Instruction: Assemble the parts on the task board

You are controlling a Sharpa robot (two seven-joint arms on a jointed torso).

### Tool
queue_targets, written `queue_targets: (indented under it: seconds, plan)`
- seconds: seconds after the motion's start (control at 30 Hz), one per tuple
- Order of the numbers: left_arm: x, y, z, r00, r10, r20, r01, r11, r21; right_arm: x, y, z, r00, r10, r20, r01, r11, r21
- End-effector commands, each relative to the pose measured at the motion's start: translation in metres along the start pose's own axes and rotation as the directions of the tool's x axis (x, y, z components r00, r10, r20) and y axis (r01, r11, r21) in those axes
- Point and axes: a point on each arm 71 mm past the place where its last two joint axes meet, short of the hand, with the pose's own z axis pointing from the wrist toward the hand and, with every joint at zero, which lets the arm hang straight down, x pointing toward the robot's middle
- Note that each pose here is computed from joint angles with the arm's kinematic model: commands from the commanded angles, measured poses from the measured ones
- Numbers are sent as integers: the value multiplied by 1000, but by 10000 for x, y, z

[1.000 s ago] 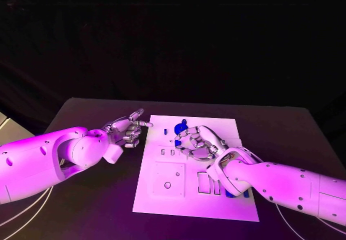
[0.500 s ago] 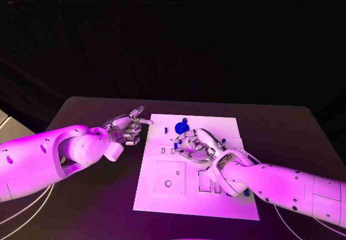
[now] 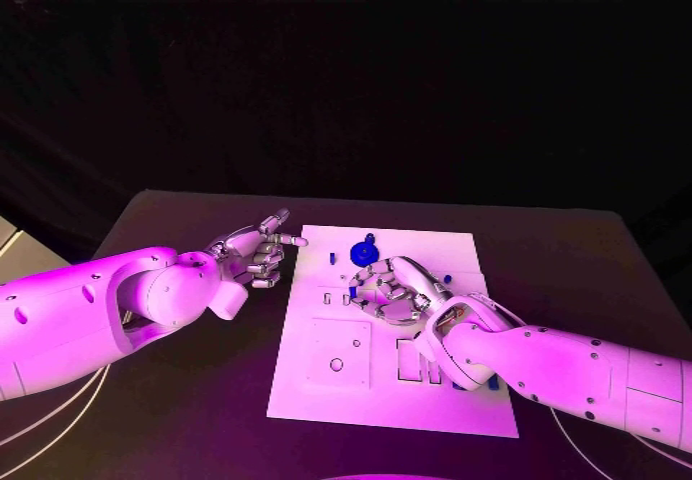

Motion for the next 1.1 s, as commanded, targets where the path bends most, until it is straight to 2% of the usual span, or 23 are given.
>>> queue_targets:
  seconds: [0.03, 1.1]
  plan:
    - [25, -19, 4, 1000, 6, -14, -6, 1000, 14, 69, -33, -26, 998, -27, -49, 28, 999, 24]
    - [33, -19, 11, 1000, 22, -18, -22, 1000, 15, 114, -59, -34, 993, -53, -109, 61, 996, 67]
